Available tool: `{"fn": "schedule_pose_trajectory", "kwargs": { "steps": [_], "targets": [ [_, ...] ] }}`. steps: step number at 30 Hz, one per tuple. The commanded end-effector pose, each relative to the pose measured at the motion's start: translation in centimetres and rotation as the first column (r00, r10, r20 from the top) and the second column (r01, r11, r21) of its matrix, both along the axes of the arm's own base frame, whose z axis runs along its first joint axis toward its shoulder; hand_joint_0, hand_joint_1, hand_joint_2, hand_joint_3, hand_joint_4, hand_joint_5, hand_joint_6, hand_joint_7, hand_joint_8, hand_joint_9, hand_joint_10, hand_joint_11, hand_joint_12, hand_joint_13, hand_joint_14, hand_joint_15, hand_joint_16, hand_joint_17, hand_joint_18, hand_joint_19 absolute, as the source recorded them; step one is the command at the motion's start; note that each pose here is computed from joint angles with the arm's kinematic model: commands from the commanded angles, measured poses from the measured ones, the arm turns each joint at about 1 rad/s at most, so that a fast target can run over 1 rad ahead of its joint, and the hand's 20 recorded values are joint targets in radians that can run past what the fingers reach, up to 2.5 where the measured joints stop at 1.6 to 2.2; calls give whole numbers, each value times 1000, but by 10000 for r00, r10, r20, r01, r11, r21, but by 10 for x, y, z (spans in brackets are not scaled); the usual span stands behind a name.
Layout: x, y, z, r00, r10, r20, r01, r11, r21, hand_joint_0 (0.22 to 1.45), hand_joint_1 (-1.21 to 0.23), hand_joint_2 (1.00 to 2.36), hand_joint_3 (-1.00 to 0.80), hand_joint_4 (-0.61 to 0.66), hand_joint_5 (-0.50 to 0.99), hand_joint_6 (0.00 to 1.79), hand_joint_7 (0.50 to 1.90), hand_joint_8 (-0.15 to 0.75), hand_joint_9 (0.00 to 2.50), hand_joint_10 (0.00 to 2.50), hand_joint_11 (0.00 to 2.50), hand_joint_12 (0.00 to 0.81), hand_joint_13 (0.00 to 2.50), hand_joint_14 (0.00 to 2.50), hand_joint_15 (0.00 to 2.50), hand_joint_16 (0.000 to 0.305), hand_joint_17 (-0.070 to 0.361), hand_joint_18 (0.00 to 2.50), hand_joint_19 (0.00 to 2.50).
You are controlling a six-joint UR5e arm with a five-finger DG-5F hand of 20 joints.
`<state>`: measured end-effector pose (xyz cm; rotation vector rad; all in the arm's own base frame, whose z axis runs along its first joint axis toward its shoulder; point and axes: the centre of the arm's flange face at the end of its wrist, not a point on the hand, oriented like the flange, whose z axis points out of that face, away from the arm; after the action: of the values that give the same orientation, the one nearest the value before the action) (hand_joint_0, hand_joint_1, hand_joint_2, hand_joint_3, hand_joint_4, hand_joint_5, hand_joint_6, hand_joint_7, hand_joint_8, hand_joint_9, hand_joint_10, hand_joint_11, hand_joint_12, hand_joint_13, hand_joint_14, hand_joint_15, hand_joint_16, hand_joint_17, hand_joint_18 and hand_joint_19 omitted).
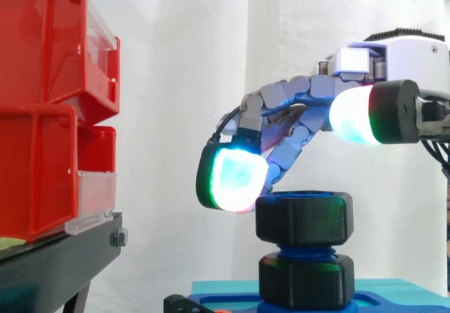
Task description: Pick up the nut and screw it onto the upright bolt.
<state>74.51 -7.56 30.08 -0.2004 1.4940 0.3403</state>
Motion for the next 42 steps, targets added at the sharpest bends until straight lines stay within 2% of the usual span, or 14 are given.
{"fn": "schedule_pose_trajectory", "kwargs": {
  "steps": [1,10,15,16,22,24,28,34,39,42],
  "targets": [
    [0,1,0,10000,12,-12,-12,10000,0,533,-116,1000,-500,250,-15,504,1186,249,813,0,0,265,492,0,0,28,64,139,0],
    [-1,0,-1,9999,-3,-104,3,10000,-4,543,-168,1000,-500,207,30,502,1325,263,922,0,0,254,574,0,0,26,59,246,0],
    [-2,-4,-1,9999,-19,-104,19,10000,-7,547,-187,1000,-500,170,55,500,1392,264,1001,0,0,239,639,0,0,25,56,307,0],
    [-2,-8,-1,9999,-65,-104,65,10000,-7,548,-192,1000,-500,171,58,500,1410,259,1019,0,0,234,651,0,0,25,55,331,7],
    [-3,-14,-1,9999,-97,-99,97,10000,-25,550,-208,1000,-500,152,62,541,1349,256,1133,0,0,212,729,0,0,21,48,432,34],
    [-4,-19,-2,9999,-82,-114,81,10000,-32,551,-228,1000,-500,149,76,540,1380,239,1191,0,0,184,788,0,0,16,35,478,8],
    [-5,-22,-1,9999,-82,-114,81,10000,-35,553,-260,1000,-500,136,88,547,1369,209,1314,0,0,131,878,0,0,7,16,580,0],
    [-6,-28,-1,9998,-144,-109,144,9999,-51,554,-275,1000,-500,135,97,551,1374,191,1440,0,0,95,977,0,0,1,3,667,0],
    [-6,-33,-1,9999,-113,-52,113,9999,-44,554,-273,1000,-500,123,95,552,1388,194,1502,2,0,97,996,0,0,1,2,678,0],
    [-6,-36,5,9999,-127,34,127,9999,-32,551,-233,1000,-500,151,78,501,1425,229,1434,0,27,131,918,0,0,4,9,557,0]
  ]
}}
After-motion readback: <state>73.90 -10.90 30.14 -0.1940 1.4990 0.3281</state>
